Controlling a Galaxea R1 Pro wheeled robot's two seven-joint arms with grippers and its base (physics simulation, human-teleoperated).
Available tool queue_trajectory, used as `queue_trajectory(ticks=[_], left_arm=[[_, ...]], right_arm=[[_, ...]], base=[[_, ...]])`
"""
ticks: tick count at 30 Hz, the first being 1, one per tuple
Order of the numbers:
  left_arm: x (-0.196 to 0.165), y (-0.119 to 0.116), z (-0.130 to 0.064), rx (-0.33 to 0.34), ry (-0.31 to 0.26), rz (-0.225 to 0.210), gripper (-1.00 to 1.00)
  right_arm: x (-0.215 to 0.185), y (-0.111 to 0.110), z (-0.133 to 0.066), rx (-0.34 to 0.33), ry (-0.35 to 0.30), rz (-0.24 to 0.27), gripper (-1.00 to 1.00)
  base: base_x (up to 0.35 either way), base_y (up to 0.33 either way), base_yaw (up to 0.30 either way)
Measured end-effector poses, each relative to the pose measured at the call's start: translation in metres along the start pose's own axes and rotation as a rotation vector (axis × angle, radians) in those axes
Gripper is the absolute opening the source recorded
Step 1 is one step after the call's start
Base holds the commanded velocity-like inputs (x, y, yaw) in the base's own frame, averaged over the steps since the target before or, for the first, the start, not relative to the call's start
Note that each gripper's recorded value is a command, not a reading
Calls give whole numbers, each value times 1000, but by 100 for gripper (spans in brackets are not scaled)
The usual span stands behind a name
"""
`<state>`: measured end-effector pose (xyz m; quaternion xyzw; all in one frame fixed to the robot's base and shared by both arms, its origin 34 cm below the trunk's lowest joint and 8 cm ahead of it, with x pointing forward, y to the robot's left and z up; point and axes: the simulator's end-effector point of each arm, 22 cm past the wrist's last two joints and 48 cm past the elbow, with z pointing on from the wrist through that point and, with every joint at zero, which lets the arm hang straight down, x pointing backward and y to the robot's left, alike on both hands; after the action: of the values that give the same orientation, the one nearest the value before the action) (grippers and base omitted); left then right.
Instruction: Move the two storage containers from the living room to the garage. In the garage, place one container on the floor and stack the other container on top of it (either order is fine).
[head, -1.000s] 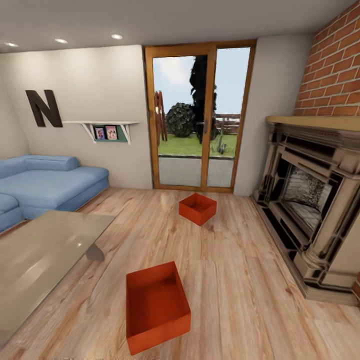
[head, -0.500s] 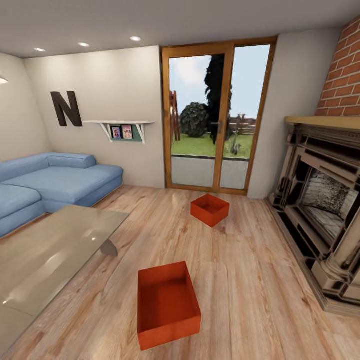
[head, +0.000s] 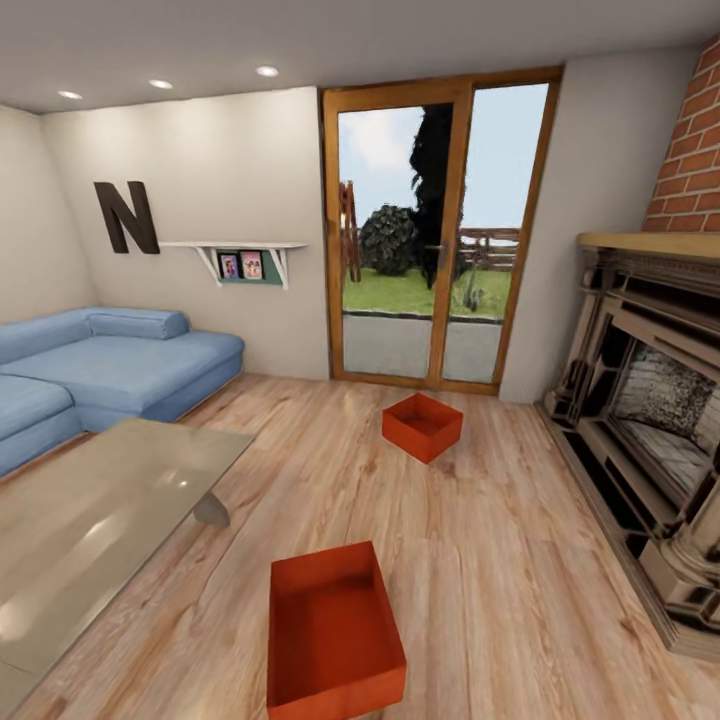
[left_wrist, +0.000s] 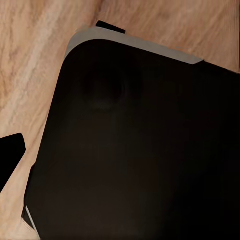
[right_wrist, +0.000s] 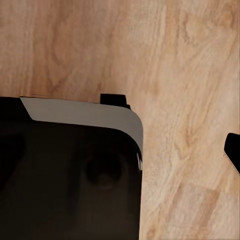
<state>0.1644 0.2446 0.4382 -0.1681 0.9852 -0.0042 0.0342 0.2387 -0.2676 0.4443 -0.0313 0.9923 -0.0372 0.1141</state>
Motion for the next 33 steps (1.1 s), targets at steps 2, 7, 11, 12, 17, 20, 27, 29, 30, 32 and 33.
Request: queue_trajectory(ticks=[2, 7, 11, 12, 17, 20, 27, 29, 30, 32, 33], left_arm=[[0, 0, 0, 0, -1, 0, 100], [-1, 0, 0, 0, -2, 0, 100], [-1, 0, 0, 0, -2, 0, 100], [-1, 0, 0, 0, -2, 0, 100], [-1, 0, 0, 0, -1, -1, 100], [-1, 0, 0, 0, -1, -1, 100], [-1, 1, 0, -1, -2, -1, 100], [-1, 1, 0, -1, -2, -1, 100], [-1, 1, 0, -1, -2, 0, 100], [-1, 1, 0, -1, -2, 0, 100], [-1, 1, 0, -1, -2, 0, 100]], right_arm=[[0, 1, 0, 0, 1, 2, 100], [0, 2, 0, -2, 2, 2, 100], [0, 1, 0, 0, 1, 2, 100], [0, 1, 0, 0, 1, 2, 100], [0, 1, 0, 0, 3, 2, 100], [0, 1, 0, 0, 3, 2, 100], [1, 0, 0, 1, 3, 2, 100], [0, 0, 0, 1, 3, 1, 100], [1, 0, 0, 1, 3, 1, 100], [1, 0, 0, 1, 4, 1, 100], [1, 0, 0, 1, 4, 1, 100]], base=[[316, 0, 0], [305, 0, 0], [169, 0, 0], [60, 0, 0], [18, 0, 0], [4, 0, 8], [1, 0, 183], [0, 0, 254], [0, 0, 260], [0, 0, 263], [0, 0, 187]])
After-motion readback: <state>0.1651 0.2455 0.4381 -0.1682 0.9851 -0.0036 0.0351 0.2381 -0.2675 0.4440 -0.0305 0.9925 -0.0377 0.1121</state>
